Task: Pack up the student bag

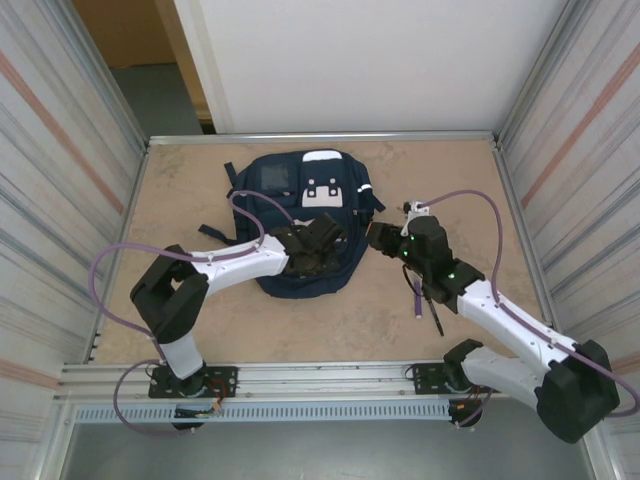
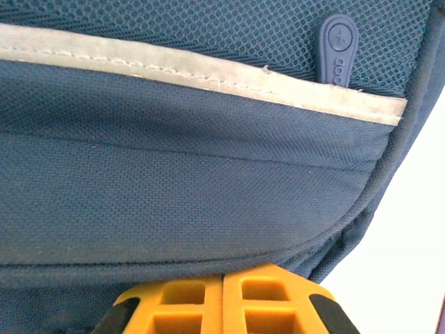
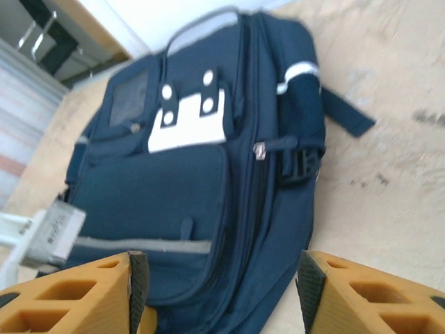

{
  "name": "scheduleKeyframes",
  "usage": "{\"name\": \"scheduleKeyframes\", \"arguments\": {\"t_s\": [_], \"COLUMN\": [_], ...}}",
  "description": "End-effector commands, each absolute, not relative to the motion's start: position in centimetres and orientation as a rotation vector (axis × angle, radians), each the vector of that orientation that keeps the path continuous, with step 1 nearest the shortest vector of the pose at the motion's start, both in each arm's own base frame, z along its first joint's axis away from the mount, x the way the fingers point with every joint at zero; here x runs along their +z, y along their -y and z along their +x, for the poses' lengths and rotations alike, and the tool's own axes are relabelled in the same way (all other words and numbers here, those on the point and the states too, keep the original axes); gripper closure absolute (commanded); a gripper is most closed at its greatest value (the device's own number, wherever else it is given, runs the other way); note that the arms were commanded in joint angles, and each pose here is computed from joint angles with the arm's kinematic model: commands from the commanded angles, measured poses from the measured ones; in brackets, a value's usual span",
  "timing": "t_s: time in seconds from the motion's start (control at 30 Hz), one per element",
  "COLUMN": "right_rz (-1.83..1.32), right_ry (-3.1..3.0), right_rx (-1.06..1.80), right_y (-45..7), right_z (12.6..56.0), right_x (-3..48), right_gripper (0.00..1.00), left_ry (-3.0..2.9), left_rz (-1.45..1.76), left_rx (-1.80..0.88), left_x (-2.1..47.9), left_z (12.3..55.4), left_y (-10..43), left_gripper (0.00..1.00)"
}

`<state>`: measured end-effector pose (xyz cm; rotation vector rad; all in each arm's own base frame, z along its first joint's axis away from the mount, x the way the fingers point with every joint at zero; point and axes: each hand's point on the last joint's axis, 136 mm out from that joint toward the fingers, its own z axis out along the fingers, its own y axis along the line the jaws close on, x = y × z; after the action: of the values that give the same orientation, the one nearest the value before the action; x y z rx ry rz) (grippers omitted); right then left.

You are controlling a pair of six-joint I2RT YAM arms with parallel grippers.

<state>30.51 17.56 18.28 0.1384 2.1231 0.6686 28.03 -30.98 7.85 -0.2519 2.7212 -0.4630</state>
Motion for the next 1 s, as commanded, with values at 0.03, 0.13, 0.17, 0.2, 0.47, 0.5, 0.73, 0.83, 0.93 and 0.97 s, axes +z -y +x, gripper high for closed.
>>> {"name": "scheduleKeyframes", "arguments": {"t_s": [0.03, 0.13, 0.17, 0.2, 0.47, 0.5, 0.73, 0.83, 0.93, 0.97], "right_rz": [0.332, 0.515, 0.559, 0.584, 0.557, 0.566, 0.819, 0.783, 0.704, 0.659], "right_ry": [-2.358, -2.446, -2.453, -2.458, -2.524, -2.532, -2.593, -2.594, -2.550, -2.540], "right_rx": [0.839, 0.895, 0.927, 0.934, 0.932, 0.937, 0.966, 0.938, 0.894, 0.879], "right_y": [-19.8, -20.7, -21.2, -21.7, -26.0, -26.4, -26.8, -26.0, -23.8, -23.2], "right_z": [29.8, 29.4, 29.4, 29.4, 31.1, 31.5, 33.3, 33.9, 35.4, 36.1], "right_x": [15.9, 14.5, 14.2, 14.0, 12.8, 12.6, 8.7, 8.8, 9.8, 10.2], "right_gripper": [0.31, 0.27, 0.27, 0.27, 0.34, 0.35, 0.69, 0.90, 0.98, 0.99], "left_ry": [-2.703, -2.706, -2.710, -2.711, -2.707, -2.703, -2.667, -2.689, -2.713, -2.717], "left_rz": [-0.186, -0.113, -0.070, -0.039, 0.175, 0.192, 0.206, 0.187, 0.159, 0.148], "left_rx": [-0.419, -0.449, -0.469, -0.485, -0.587, -0.596, -0.693, -0.644, -0.539, -0.497], "left_x": [9.9, 10.4, 10.6, 10.9, 11.7, 11.8, 12.1, 11.7, 11.1, 11.0], "left_z": [27.5, 27.0, 26.8, 26.7, 26.3, 26.4, 26.8, 26.7, 26.5, 26.5], "left_y": [29.6, 29.7, 30.1, 30.4, 32.3, 32.6, 33.8, 32.3, 29.3, 28.2], "left_gripper": [1.00, 1.00, 1.00, 1.00, 1.00, 1.00, 1.00, 1.00, 1.00, 1.00]}}
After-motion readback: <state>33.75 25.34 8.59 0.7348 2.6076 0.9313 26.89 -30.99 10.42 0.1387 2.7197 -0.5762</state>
